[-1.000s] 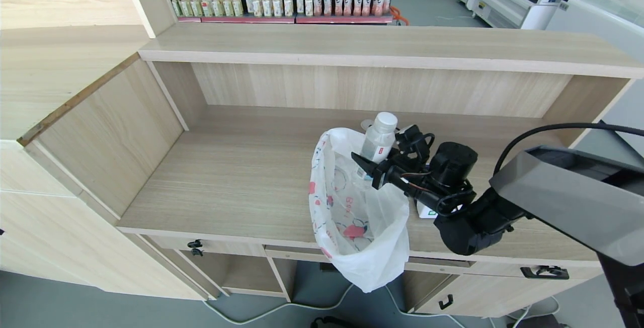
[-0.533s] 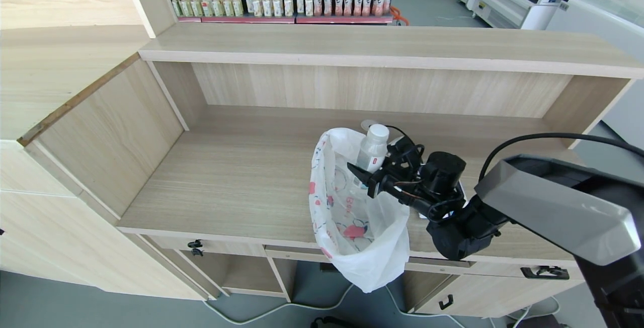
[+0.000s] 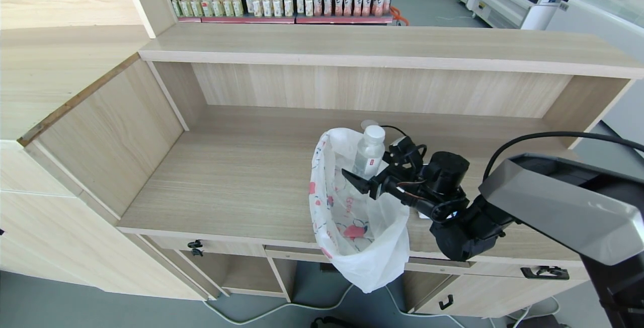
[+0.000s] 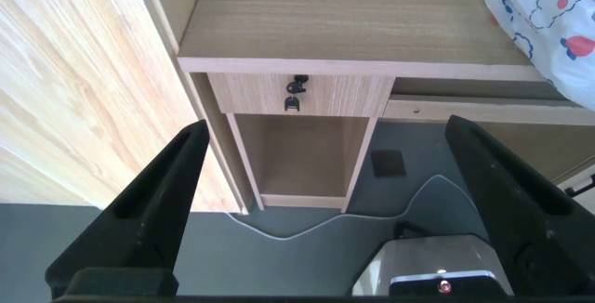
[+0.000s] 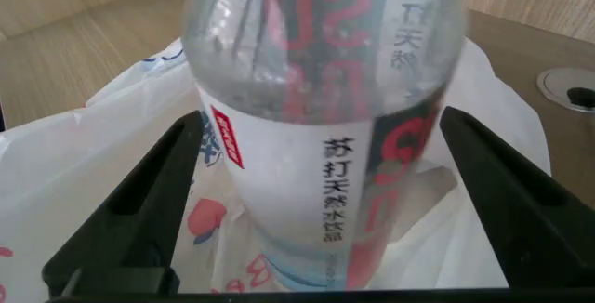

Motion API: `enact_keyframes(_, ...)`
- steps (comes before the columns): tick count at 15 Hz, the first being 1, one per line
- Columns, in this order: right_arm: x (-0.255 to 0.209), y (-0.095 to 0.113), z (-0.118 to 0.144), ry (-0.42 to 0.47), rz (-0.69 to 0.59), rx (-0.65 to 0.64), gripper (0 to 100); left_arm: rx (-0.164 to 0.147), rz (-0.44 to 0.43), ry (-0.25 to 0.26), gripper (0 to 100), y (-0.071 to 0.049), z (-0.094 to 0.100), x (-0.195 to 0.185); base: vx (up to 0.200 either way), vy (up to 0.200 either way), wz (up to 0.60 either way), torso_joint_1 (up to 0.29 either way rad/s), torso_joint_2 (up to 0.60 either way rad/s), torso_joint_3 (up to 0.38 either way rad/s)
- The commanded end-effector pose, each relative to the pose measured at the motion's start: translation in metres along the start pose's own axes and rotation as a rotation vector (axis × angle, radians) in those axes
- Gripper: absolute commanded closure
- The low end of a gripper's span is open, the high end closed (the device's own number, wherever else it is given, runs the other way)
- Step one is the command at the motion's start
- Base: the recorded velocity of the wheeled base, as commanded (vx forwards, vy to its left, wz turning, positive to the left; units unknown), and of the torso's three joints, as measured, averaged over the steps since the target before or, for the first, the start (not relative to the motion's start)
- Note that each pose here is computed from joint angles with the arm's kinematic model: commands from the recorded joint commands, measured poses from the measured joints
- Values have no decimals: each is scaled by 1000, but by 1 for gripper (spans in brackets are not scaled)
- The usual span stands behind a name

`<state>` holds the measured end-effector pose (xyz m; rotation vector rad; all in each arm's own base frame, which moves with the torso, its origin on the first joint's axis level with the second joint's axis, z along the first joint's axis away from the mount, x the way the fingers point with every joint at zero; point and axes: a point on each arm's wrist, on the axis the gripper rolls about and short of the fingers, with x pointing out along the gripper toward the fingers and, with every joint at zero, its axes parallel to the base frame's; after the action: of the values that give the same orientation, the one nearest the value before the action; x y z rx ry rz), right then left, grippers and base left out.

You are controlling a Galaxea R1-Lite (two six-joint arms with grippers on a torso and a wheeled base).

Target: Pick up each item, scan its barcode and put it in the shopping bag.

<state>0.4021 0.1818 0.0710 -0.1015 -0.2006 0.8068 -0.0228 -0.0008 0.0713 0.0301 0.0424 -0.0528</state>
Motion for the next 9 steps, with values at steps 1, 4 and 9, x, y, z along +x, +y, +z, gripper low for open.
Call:
enact_keyframes(1,-7,-1,30,-37,8,-12,0,0,0,0,0,0,0,0,0,0,0,0,0,0)
enact_keyframes(4,-55,6,78,-18,-20,26,0,0,0,0,0,0,0,0,0,0,0,0,0,0)
enact_keyframes(9,-176,7,143,39,-172,23,0,0,0,0,0,0,0,0,0,0,0,0,0,0)
